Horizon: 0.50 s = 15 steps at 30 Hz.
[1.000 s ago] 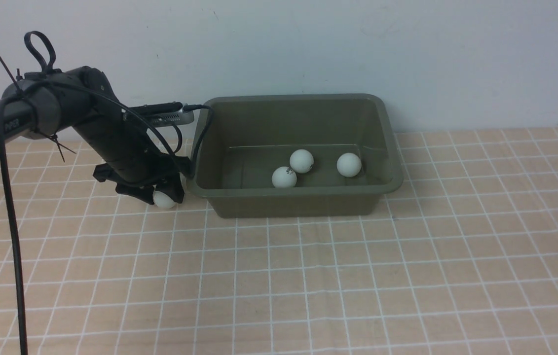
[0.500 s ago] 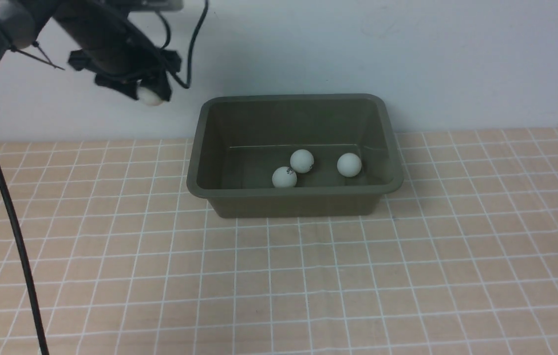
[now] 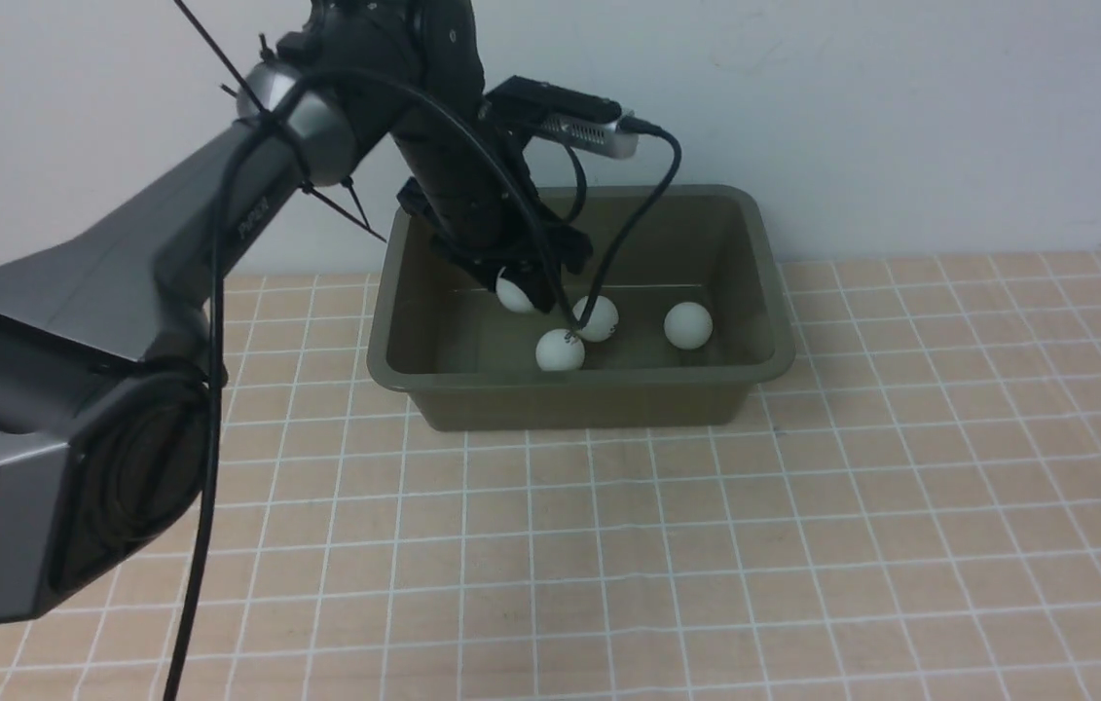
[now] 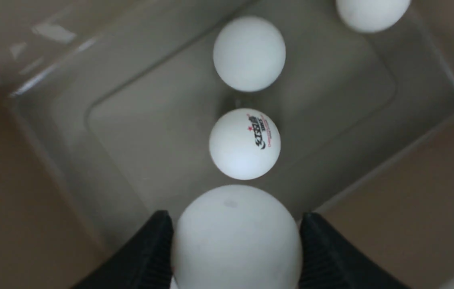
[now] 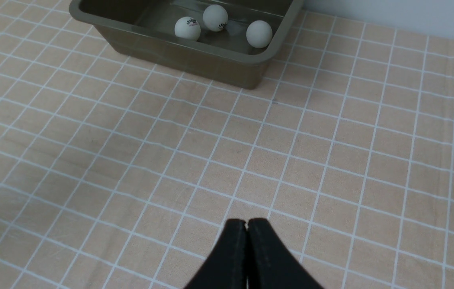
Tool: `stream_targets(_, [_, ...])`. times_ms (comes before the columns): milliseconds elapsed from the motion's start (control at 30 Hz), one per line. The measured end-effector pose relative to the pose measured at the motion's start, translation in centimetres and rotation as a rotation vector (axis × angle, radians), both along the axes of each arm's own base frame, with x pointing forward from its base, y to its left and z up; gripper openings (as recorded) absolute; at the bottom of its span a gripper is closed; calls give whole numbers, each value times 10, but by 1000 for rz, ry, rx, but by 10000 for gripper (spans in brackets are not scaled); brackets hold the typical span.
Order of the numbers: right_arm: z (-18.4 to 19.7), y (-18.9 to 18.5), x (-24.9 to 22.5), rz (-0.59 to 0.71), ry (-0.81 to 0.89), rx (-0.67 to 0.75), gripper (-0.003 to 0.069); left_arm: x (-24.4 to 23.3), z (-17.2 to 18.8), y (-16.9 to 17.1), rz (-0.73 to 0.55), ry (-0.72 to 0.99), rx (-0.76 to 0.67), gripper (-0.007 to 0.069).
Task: Put the table tennis balls into the box on the light coffee tablecloth.
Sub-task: 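Drop the ball into the bin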
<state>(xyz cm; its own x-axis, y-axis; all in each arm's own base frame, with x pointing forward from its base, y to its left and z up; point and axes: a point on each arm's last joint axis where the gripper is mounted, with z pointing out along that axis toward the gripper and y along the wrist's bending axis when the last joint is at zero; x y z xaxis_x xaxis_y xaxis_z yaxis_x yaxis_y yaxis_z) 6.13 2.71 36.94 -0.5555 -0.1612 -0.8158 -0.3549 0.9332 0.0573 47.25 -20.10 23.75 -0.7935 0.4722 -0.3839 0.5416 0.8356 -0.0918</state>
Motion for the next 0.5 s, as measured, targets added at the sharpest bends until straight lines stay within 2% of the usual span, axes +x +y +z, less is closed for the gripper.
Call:
stream_targets(133, [0, 0, 0, 0, 2, -1, -15, 2, -10, -3, -2, 16, 7, 333])
stream_targets(367, [-2, 0, -1, 3, 25, -9, -15, 5, -19, -2, 42, 25, 14, 445])
stream_targets(500, [-2, 0, -2, 4, 27, -12, -15, 4, -16, -1, 48, 21, 20, 448])
